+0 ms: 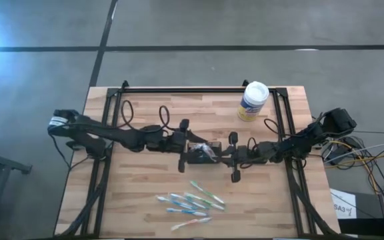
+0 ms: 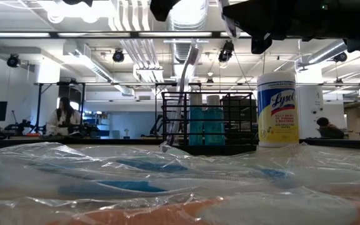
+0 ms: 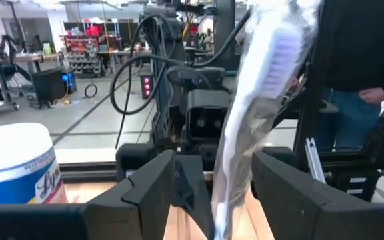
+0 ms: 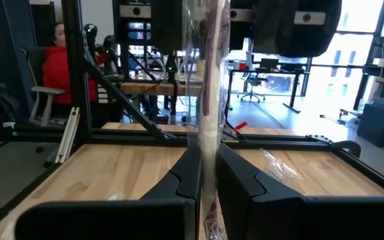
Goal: Pick & Place toothbrushing station
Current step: Put the violet toothbrush into the mesh organizer
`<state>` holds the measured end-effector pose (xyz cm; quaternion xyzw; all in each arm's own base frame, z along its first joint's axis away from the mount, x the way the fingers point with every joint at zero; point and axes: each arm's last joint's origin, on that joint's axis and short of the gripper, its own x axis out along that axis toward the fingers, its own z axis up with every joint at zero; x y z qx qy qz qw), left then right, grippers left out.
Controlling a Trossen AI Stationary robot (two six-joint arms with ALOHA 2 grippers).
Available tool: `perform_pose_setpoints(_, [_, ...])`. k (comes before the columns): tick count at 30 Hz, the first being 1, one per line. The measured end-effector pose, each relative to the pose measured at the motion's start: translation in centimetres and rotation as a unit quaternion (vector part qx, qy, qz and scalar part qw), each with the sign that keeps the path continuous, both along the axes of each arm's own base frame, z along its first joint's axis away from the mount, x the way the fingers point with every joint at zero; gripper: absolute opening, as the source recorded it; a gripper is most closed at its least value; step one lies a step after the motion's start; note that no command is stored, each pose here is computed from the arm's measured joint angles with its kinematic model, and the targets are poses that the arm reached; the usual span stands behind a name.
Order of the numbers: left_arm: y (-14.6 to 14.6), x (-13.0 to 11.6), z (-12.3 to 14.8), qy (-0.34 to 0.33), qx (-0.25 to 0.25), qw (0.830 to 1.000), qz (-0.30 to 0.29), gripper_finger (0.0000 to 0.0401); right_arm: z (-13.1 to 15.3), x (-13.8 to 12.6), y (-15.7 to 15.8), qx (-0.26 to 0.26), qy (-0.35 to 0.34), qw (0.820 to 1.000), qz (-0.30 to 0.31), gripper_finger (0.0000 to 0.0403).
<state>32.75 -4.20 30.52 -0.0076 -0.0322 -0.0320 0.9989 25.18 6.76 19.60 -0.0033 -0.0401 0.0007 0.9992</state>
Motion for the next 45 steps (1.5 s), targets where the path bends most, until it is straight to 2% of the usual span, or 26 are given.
perform_pose_setpoints(6, [-0.1,1.2,0.4,-0.003,-0.008,1.000,0.000,0.0206,0.0,0.0,0.0,-0.002,0.000,1.000,0.000,0.0023])
perform_pose_setpoints(13, [-0.1,1.4,0.4,-0.001,-0.009,1.000,0.006,0.0196,0.0,0.0,0.0,-0.003,0.000,1.000,0.000,0.0023])
perform_pose_setpoints(16, [-0.1,1.4,0.3,0.005,-0.008,1.000,0.005,0.0160,0.0,0.0,0.0,-0.003,0.000,1.000,0.000,0.0024])
perform_pose_setpoints(21, [-0.2,1.4,0.1,0.014,0.007,1.000,-0.003,0.0046,0.0,0.0,0.0,0.001,0.001,1.000,0.000,0.0040])
perform_pose_setpoints(23, [-0.2,1.4,0.1,0.014,0.006,1.000,-0.008,0.0019,0.0,0.0,0.0,0.001,0.001,1.000,-0.001,0.0047])
perform_pose_setpoints(29, [-0.5,0.9,0.5,0.021,0.007,0.999,-0.027,0.0021,-0.1,0.0,0.1,0.016,0.004,1.000,0.006,0.0082])
perform_pose_setpoints(36, [-0.5,-0.9,1.8,0.040,0.025,0.999,-0.028,0.0018,0.7,-0.6,1.0,0.015,-0.012,0.999,0.026,0.0164])
perform_pose_setpoints(41, [-0.1,-3.1,1.8,0.034,0.026,0.999,-0.002,0.0018,1.5,-1.4,0.9,0.033,-0.019,0.999,0.031,0.0210])
perform_pose_setpoints(45, [0.4,-5.7,0.6,0.037,0.016,0.999,0.013,0.0019,2.0,-2.3,0.7,0.050,0.004,0.998,0.034,0.0223])
